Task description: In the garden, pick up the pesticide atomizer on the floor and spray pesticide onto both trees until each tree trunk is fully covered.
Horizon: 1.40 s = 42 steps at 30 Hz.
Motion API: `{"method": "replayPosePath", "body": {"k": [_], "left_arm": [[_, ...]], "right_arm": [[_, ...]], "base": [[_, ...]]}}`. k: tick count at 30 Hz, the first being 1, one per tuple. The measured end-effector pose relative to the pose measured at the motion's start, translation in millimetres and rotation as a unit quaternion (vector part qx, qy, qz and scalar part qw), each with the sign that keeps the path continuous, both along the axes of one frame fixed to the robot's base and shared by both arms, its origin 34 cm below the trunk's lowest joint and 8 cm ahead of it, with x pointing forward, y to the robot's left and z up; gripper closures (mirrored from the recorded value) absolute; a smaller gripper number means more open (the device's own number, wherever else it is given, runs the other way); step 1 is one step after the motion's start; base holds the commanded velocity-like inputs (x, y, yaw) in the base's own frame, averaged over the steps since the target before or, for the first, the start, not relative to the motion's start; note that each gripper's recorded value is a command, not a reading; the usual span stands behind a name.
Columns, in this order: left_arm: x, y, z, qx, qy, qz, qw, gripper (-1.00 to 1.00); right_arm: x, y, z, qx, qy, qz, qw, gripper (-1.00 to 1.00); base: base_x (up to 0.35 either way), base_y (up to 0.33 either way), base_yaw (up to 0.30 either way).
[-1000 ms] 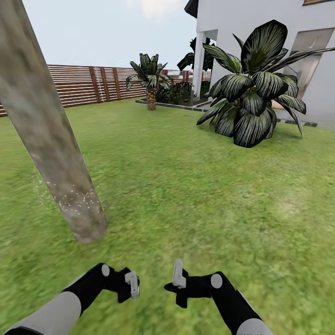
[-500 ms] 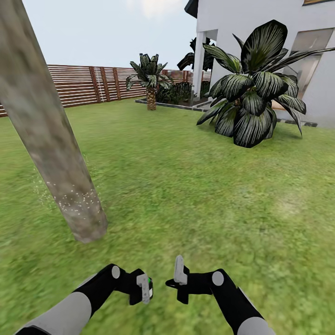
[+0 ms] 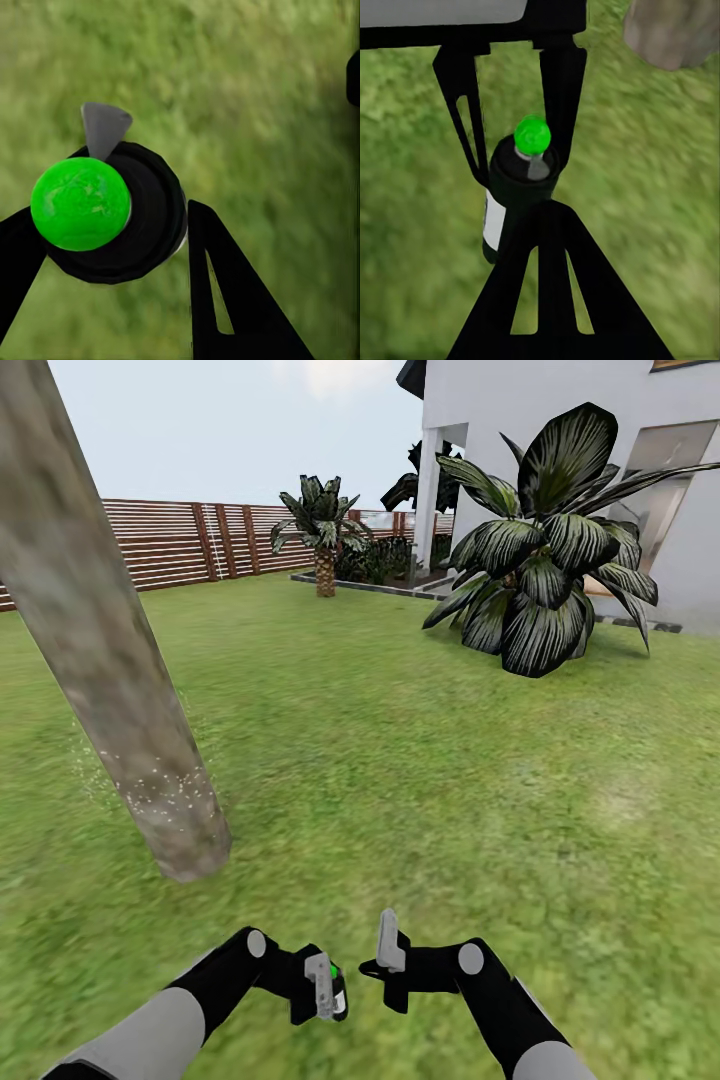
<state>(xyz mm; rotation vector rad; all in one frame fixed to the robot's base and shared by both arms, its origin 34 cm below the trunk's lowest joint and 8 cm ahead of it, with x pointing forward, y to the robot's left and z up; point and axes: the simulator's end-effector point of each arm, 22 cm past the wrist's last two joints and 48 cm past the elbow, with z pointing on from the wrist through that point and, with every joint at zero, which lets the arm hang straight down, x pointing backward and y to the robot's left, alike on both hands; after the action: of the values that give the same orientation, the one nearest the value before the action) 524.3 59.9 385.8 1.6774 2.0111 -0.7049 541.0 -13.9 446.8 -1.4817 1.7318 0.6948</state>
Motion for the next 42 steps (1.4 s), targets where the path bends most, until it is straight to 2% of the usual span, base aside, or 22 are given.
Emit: {"method": "replayPosePath", "body": {"k": [10, 22, 26, 30, 42], "left_arm": [[-10, -15, 5, -0.012, 0.011, -0.02, 0.9997, 1.0], [-9, -26, 10, -0.026, 0.007, -0.023, 0.9994, 1.0], [-7, -30, 14, -0.039, 0.009, -0.012, 0.9991, 1.0], [-7, -32, 15, -0.045, 0.007, -0.013, 0.9989, 1.0], [-7, -38, 17, -0.049, 0.007, -0.015, 0.9987, 1.0]], "right_arm": [[0, 0, 0, 0.0, -0.001, 0.0, 1.0, 1.0], [0, 0, 0, -0.001, 0.0, 0.0, 1.0, 1.0], [0, 0, 0, -0.001, 0.0, 0.0, 1.0, 1.0], [0, 0, -1, -0.001, 0.001, -0.001, 1.0, 1.0], [0, 0, -1, -0.001, 0.001, -0.001, 1.0, 1.0]], "base": [[0.0, 0.0, 0.0], [0.0, 0.0, 0.0], [0.0, 0.0, 0.0], [0.0, 0.0, 0.0], [0.0, 0.0, 0.0]]}}
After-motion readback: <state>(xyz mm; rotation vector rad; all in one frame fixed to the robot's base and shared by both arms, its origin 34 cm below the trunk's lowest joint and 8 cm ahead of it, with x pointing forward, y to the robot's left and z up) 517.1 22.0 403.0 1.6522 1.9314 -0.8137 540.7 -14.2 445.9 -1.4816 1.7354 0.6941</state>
